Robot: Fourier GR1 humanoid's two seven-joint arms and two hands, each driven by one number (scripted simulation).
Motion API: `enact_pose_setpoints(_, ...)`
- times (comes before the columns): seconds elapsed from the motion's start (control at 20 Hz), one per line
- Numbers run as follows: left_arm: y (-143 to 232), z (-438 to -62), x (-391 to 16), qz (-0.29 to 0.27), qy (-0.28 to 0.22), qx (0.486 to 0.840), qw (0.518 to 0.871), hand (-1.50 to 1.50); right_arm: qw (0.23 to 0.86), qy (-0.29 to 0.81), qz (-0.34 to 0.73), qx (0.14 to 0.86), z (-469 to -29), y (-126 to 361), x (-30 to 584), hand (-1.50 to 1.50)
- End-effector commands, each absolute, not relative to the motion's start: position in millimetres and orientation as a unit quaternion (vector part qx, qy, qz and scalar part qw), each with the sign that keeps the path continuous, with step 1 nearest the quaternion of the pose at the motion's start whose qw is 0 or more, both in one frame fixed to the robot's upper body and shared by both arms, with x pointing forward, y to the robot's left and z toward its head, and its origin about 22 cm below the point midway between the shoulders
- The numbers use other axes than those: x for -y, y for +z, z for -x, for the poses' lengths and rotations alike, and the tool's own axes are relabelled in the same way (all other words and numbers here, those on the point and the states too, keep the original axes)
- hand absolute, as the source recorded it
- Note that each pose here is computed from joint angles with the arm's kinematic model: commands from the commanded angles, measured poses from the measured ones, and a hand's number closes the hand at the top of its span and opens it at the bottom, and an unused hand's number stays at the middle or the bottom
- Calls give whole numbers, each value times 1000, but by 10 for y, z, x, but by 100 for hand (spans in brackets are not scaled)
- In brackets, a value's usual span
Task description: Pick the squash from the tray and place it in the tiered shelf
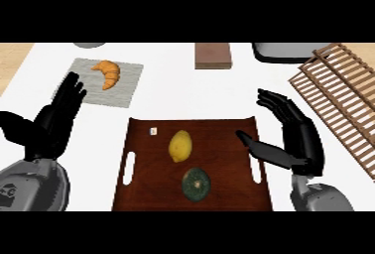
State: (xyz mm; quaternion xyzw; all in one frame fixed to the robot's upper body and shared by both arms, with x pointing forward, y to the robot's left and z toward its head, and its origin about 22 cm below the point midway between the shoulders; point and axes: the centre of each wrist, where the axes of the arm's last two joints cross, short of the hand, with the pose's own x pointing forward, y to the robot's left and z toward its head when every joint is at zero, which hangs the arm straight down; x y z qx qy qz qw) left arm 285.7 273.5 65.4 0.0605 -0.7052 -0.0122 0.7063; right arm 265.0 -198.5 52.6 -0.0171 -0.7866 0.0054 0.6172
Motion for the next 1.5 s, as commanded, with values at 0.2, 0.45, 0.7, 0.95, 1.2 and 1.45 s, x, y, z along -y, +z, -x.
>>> enact_pose_setpoints(0.2, 562, -2858, -2850, -47, -21, 693, 719, 0, 632, 136, -31, 762, -2154, 859, 1855, -150)
enact_pose_setpoints(0.45, 703, -3049, -2740, -44, -20, 694, 719, 0, 672, 323, 39, 665, -2091, 1017, 1802, -150)
enact_pose_setpoints(0.7, 692, -3004, -2806, -47, -29, 690, 721, 0, 609, 465, 237, 597, -2190, 1217, 1796, -150)
enact_pose_setpoints(0.95, 720, -3024, -2666, -33, -34, 691, 721, 0, 606, 496, 283, 553, -1990, 1440, 1149, -150)
enact_pose_setpoints(1.2, 752, -3081, -2649, -30, -25, 687, 726, 0, 618, 514, 289, 520, -1977, 1401, 432, -150)
enact_pose_setpoints(1.45, 541, -2905, -2816, -44, -25, 688, 724, 0, 623, 557, 330, 438, -2055, 1148, 296, -150)
